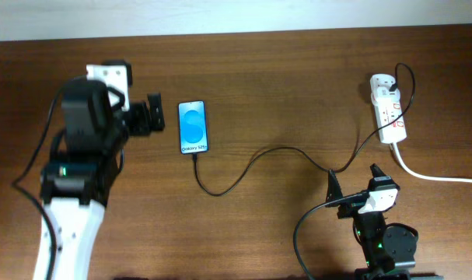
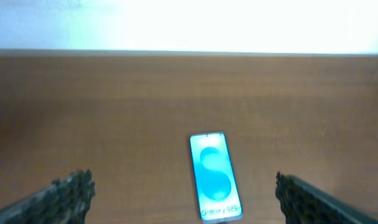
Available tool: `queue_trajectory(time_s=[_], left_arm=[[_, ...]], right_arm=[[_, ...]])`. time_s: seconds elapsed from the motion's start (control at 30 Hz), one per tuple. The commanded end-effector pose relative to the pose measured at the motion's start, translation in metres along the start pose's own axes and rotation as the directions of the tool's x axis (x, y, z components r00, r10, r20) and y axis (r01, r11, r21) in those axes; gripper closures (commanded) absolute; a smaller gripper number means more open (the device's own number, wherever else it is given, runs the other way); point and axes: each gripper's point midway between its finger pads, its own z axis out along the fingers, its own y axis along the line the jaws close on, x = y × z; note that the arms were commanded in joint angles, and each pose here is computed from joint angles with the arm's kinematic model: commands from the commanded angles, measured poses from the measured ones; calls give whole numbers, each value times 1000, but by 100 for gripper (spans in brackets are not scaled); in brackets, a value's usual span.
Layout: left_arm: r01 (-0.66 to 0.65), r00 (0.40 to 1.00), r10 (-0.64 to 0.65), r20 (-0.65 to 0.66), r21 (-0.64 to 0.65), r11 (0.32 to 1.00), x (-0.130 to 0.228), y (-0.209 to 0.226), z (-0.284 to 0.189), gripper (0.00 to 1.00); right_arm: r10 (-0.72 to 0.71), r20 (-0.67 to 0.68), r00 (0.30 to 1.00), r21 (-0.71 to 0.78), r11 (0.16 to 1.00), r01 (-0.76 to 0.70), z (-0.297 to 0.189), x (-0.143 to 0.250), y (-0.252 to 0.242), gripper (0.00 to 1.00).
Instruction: Plug charger to phone and switch on socket
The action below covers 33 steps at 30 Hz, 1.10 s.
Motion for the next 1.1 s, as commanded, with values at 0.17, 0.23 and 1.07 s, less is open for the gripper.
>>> queue_trajectory(time_s=[0.17, 0.23, 1.07], left_arm=[[-254, 917, 243, 316, -6, 967, 51, -9, -41, 0], [-271, 893, 261, 368, -25, 962, 66, -8, -44, 1], [-354, 779, 413, 471, -213, 911, 161, 14, -47, 1]], right_arm=[[8, -3, 1000, -2, 1000, -8, 0, 2, 1, 2], [8, -3, 1000, -2, 1000, -8, 0, 2, 1, 2], [8, -3, 1000, -2, 1000, -8, 0, 2, 1, 2]])
